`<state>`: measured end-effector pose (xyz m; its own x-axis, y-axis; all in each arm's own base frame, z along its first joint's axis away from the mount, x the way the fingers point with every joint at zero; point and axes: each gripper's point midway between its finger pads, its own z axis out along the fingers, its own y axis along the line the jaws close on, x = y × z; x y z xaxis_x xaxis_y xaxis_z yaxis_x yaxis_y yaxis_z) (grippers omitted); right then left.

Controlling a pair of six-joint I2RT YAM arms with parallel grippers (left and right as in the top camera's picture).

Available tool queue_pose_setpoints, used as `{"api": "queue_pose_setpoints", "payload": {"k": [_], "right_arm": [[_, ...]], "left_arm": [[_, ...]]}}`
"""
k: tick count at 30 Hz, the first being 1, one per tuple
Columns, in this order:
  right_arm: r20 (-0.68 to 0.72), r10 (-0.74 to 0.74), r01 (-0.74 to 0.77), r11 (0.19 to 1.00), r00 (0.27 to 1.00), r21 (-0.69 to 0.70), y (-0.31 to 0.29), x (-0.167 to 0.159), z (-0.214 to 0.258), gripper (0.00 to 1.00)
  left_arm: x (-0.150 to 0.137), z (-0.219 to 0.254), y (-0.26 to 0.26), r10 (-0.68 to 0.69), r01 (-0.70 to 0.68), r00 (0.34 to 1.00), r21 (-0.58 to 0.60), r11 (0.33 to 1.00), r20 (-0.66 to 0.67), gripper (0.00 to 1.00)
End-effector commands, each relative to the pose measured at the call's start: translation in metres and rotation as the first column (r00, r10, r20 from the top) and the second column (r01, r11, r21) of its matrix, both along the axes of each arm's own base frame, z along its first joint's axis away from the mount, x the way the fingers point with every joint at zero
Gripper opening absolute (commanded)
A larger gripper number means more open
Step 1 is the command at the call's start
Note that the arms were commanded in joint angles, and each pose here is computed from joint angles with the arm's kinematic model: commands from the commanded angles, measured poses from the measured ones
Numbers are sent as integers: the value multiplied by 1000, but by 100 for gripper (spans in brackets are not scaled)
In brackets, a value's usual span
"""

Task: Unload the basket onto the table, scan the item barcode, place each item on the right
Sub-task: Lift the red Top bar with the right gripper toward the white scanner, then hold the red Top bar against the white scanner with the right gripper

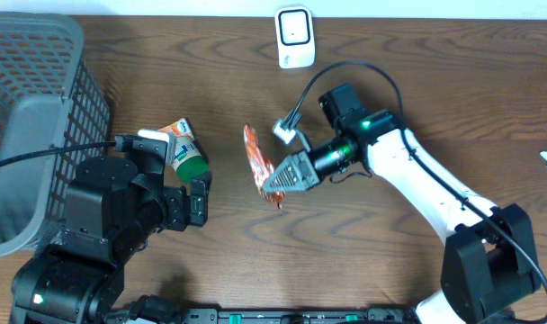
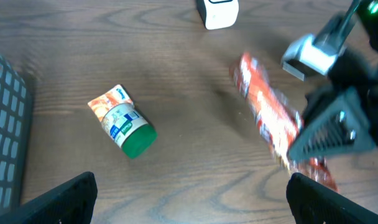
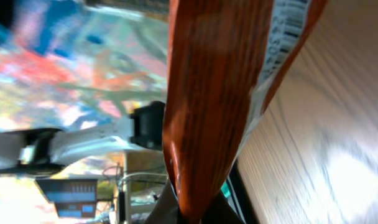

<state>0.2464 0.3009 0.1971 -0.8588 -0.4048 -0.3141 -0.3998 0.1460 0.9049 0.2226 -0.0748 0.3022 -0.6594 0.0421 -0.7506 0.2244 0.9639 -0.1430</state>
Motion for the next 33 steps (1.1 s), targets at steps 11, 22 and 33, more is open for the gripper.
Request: {"api": "queue_pose_setpoints", "payload": {"k": [11,22,33], "right_arm": [[104,5,-40,941,995,336,5,100,56,1],[16,-137,125,940,990,317,-23,205,8,1],[-35,-175,177,937,984,301,-18,290,-27,1]], "left_arm": [[0,4,3,12,-12,1000,2,1000,10,98],[0,4,3,12,-12,1000,1,1000,10,98],[0,4,3,12,-12,1000,1,1000,10,98]]}}
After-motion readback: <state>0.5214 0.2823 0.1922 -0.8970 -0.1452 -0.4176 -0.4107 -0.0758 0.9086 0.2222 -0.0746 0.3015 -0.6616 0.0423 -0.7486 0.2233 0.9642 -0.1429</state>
